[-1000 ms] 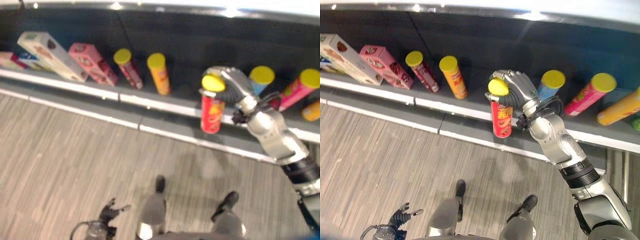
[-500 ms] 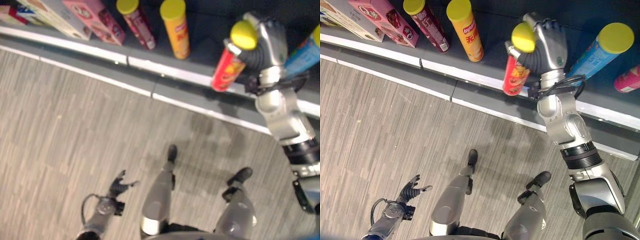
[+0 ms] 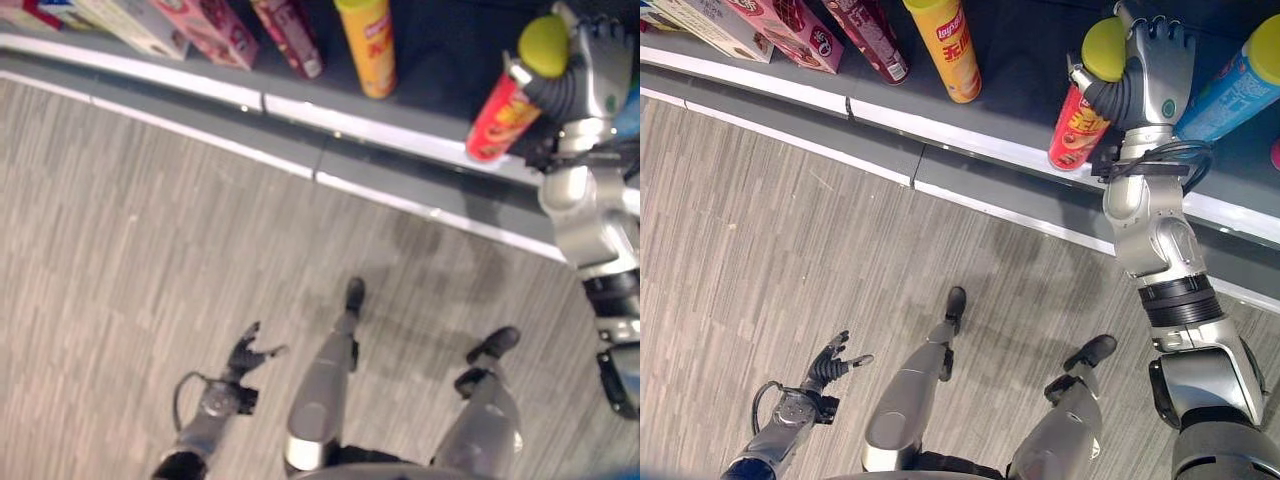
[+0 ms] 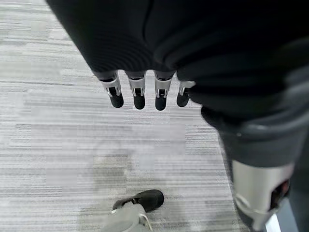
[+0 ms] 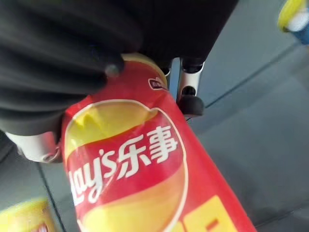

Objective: Put the goods on the table back onto the shelves and tidy them up.

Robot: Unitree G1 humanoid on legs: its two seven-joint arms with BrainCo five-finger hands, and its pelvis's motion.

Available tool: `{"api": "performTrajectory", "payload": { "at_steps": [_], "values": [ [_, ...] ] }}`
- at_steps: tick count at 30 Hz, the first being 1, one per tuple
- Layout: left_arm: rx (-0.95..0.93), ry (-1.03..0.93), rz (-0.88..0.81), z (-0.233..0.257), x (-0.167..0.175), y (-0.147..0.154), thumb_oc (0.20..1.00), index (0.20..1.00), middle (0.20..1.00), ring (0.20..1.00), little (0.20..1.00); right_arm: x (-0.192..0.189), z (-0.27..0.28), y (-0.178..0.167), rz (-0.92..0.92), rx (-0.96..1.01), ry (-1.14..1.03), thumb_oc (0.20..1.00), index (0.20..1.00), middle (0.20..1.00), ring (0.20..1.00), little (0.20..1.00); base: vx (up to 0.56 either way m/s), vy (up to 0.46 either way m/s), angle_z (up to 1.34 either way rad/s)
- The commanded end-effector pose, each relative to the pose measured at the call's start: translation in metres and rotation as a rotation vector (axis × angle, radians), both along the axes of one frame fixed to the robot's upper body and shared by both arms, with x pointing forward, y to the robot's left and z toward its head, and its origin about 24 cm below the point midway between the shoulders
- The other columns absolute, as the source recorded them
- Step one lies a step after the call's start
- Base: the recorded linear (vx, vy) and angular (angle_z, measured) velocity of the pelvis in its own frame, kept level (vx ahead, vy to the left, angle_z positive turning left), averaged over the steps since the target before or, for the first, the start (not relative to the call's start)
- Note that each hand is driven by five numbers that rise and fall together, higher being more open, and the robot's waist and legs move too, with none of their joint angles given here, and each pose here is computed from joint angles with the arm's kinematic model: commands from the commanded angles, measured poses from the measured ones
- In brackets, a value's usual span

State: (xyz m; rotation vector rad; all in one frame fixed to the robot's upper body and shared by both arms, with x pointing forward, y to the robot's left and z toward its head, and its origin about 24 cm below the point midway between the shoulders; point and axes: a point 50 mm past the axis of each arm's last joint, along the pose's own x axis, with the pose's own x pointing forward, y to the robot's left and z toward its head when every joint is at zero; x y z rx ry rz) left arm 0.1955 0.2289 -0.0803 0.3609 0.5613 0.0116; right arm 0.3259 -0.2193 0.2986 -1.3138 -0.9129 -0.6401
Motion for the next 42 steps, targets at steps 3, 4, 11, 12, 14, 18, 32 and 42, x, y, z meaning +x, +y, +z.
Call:
{"api": "performTrajectory", "payload": {
  "at_steps": [3, 4, 11, 12, 14, 18, 32, 42],
  "values": [
    [0.023, 0.041, -0.053, -0.007, -0.015, -0.001, 1.0, 1.0, 1.0, 1.0, 1.0, -0.011, 0.034, -0.004, -0.063, -0.154, -0.132, 0.2, 0.2, 0.2, 0.2, 0.2, -0.01, 0.014, 0.12],
    [0.023, 0.044, -0.06, -0.007, -0.015, -0.002, 1.0, 1.0, 1.0, 1.0, 1.0, -0.013, 0.037, -0.007, -0.084, -0.172, -0.143, 0.2, 0.2, 0.2, 0.2, 0.2, -0.01, 0.023, 0.11],
    [0.019, 0.043, -0.064, -0.008, -0.015, -0.004, 1.0, 1.0, 1.0, 1.0, 1.0, -0.013, 0.042, -0.009, -0.121, -0.231, -0.141, 0.2, 0.2, 0.2, 0.2, 0.2, -0.01, 0.009, 0.07],
    [0.019, 0.043, -0.065, -0.008, -0.015, -0.004, 1.0, 1.0, 1.0, 1.0, 1.0, -0.013, 0.043, -0.01, -0.126, -0.235, -0.143, 0.2, 0.2, 0.2, 0.2, 0.2, 0.0, 0.0, 0.0],
    [0.018, 0.044, -0.07, -0.008, -0.016, -0.005, 1.0, 1.0, 1.0, 1.0, 1.0, -0.014, 0.044, -0.011, -0.135, -0.236, -0.146, 0.2, 0.2, 0.2, 0.2, 0.2, 0.0, 0.0, 0.0],
    [0.015, 0.038, -0.07, -0.007, -0.015, -0.006, 1.0, 1.0, 1.0, 1.0, 1.0, -0.014, 0.044, -0.014, -0.145, -0.21, -0.16, 0.2, 0.2, 0.2, 0.2, 0.2, 0.0, 0.0, 0.0],
    [0.01, 0.017, -0.059, -0.006, -0.012, -0.009, 1.0, 1.0, 1.0, 1.0, 1.0, -0.015, 0.059, -0.033, -0.216, -0.071, -0.258, 0.2, 0.2, 0.2, 0.2, 0.2, 0.0, 0.0, 0.0],
    [0.005, 0.01, -0.06, -0.005, -0.009, -0.013, 1.0, 1.0, 1.0, 1.0, 1.0, -0.014, 0.064, -0.031, -0.182, 0.012, -0.298, 0.2, 0.2, 0.2, 0.2, 0.2, 0.0, 0.0, 0.0]
  ]
}}
